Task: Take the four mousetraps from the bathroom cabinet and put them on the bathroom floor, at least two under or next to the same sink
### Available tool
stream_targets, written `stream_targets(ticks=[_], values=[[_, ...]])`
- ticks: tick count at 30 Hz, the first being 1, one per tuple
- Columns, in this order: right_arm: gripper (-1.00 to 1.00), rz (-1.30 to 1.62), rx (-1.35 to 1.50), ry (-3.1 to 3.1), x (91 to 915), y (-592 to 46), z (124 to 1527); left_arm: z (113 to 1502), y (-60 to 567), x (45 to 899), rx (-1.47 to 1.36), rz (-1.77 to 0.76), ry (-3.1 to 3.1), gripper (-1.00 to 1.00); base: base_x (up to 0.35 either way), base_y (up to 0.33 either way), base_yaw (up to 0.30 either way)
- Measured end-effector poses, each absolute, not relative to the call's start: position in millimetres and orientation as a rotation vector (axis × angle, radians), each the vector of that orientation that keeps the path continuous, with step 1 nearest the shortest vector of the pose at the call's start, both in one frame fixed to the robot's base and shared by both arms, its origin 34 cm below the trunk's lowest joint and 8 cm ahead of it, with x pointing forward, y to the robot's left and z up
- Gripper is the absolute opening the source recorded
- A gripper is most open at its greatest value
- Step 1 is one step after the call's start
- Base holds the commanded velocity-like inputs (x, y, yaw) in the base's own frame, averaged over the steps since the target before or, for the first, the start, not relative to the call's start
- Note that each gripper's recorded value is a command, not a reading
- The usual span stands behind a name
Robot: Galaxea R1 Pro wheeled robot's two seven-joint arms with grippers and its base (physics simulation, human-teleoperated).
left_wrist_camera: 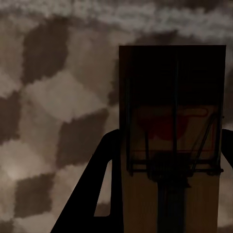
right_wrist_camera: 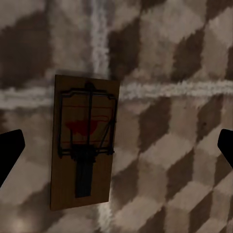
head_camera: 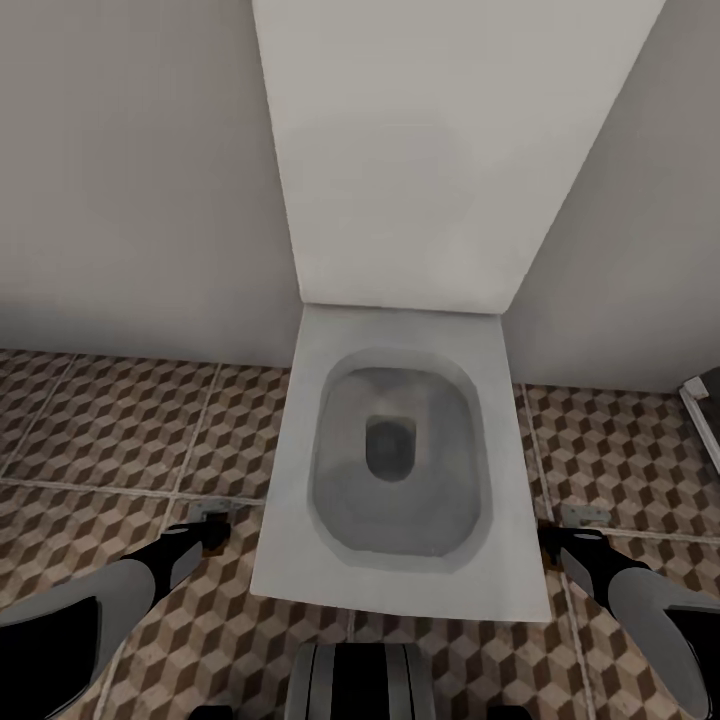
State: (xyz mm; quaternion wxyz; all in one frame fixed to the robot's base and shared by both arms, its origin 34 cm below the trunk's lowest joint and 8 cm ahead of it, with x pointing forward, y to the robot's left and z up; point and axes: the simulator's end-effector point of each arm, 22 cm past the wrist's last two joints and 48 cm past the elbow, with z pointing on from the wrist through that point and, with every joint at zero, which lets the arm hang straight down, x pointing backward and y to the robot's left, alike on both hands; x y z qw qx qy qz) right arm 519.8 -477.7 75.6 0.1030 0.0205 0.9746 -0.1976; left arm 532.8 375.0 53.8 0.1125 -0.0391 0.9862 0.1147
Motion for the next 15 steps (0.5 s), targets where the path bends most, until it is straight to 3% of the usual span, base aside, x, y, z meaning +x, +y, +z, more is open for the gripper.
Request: stream_targets(ticks=[15], values=[[1.0, -0.588, 0.054, 2.9, 509.2, -477.7, 64.4, 42.2, 374.6, 521.9, -0.112, 0.339, 2.919, -1.0, 0.0, 0.0, 0.0]])
